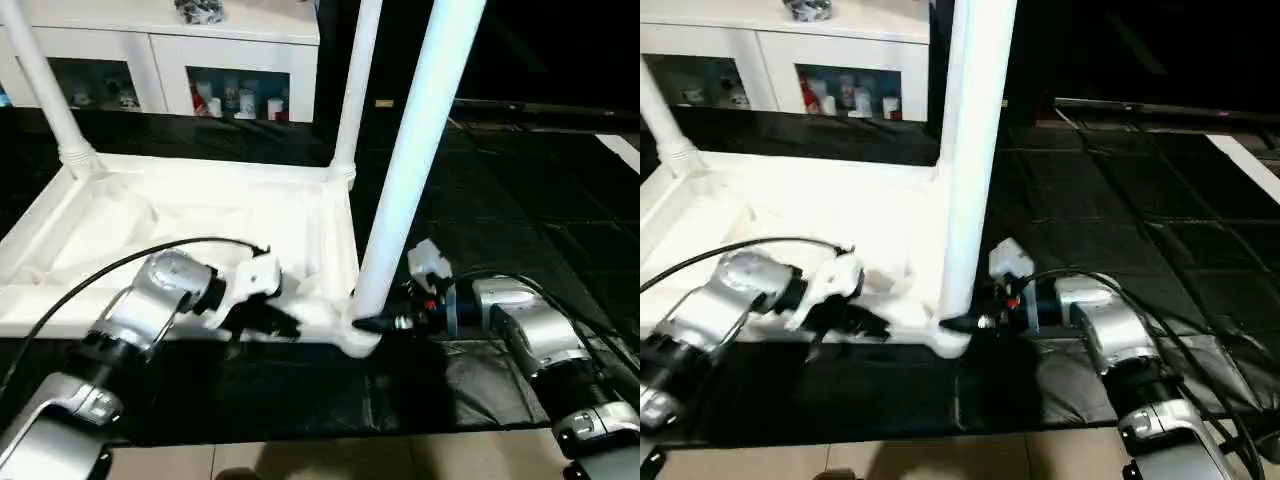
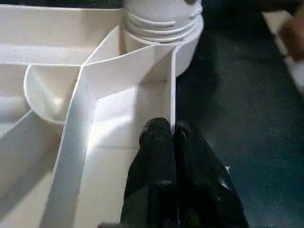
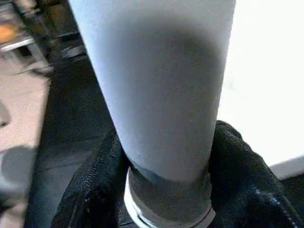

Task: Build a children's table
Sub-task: Rotate leg to tighten

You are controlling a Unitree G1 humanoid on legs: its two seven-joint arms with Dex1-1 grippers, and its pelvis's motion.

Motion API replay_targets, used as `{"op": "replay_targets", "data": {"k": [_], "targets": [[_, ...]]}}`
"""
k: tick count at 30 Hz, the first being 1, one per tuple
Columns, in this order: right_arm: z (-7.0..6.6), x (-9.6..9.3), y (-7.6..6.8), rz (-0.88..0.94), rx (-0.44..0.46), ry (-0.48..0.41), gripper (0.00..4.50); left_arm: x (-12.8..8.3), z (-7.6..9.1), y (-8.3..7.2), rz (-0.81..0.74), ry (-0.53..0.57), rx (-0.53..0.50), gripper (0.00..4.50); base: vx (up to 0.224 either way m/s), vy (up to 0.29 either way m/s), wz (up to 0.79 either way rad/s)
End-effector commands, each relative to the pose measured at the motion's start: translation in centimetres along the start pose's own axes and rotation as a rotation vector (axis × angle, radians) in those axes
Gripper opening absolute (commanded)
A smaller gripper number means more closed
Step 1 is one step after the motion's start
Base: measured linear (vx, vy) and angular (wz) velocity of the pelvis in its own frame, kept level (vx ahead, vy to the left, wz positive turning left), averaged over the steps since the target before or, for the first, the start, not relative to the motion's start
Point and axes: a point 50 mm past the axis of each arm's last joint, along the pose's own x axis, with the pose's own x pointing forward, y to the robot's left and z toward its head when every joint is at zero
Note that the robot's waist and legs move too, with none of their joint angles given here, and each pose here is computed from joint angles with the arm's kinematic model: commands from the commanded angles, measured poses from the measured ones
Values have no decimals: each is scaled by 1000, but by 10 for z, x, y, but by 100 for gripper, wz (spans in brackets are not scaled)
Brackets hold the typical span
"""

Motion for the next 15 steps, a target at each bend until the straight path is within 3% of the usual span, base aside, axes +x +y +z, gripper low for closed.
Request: {"op": "replay_targets", "data": {"k": [1, 3, 4, 10, 14, 15], "targets": [[-3, 15, 2, -50, 30, -11, 206, 2, 20, 15, 135, -65, -22, 0, 0, 0, 0], [-6, 22, -1, -128, 55, -9, 204, 6, 27, 19, 178, -99, -52, 0, 0, 0, 0], [-9, 35, -7, -278, 94, -5, 203, 13, 39, 24, 243, -156, -111, 0, 0, 0, 0], [-2, 78, -20, -549, 313, -84, 197, 39, 60, 35, 419, -188, -160, 0, 0, 0, 0], [2, 90, -21, -591, 331, -98, 197, 48, 68, 34, 440, -207, -158, 0, 0, 0, 0], [4, 92, -21, -598, 332, -107, 253, 50, 70, 34, 438, -211, -158, 0, 0, 0, 0]]}}
